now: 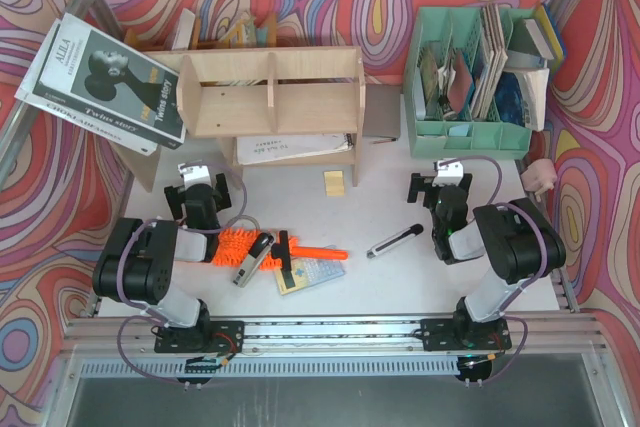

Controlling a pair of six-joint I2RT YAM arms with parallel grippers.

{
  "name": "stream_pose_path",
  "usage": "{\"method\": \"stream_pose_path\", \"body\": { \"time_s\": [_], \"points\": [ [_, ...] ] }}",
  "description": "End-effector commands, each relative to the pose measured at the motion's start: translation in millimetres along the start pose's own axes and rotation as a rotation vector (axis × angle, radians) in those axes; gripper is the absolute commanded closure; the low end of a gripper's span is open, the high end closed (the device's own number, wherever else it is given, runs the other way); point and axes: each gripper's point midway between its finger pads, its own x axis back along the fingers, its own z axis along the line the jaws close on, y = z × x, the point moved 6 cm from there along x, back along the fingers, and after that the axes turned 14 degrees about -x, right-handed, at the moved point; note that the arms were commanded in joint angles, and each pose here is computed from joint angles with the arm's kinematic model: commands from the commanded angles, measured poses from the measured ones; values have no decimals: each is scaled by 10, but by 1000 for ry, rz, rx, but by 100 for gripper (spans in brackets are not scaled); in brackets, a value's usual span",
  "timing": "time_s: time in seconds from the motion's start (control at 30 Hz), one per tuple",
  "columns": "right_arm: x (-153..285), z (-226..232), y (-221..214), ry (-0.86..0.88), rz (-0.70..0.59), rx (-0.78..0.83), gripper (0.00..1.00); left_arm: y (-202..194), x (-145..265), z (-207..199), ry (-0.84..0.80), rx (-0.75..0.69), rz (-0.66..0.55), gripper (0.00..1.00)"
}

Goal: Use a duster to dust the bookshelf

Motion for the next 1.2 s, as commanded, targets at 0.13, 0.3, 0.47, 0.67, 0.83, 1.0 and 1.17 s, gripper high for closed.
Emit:
{"method": "stream_pose_path", "body": {
  "time_s": [0.13, 0.3, 0.47, 0.67, 0.83, 1.0, 1.17],
  "points": [
    [-58, 16, 67, 6, -22, -19, 1, 135, -29, 16, 7, 37, -51, 2],
    [-57, 18, 69, 7, -23, -18, 1, 130, -62, 34, -2, 48, -31, 2],
    [-58, 14, 70, 6, -23, -18, 1, 120, -80, 57, -13, 66, -15, 1],
    [-58, 14, 71, 6, -24, -19, 1, 153, 83, 78, -20, 79, -120, 2],
    [-31, 17, 88, 17, -39, -8, 1, 259, 364, 159, 77, 77, -174, 2],
    [75, 54, 138, 75, -70, 6, 1, 458, 704, 222, 196, 56, -218, 1],
    [136, 133, 312, 52, -60, 30, 1, 522, 1069, 341, 250, 128, -231, 2]
  ]
}}
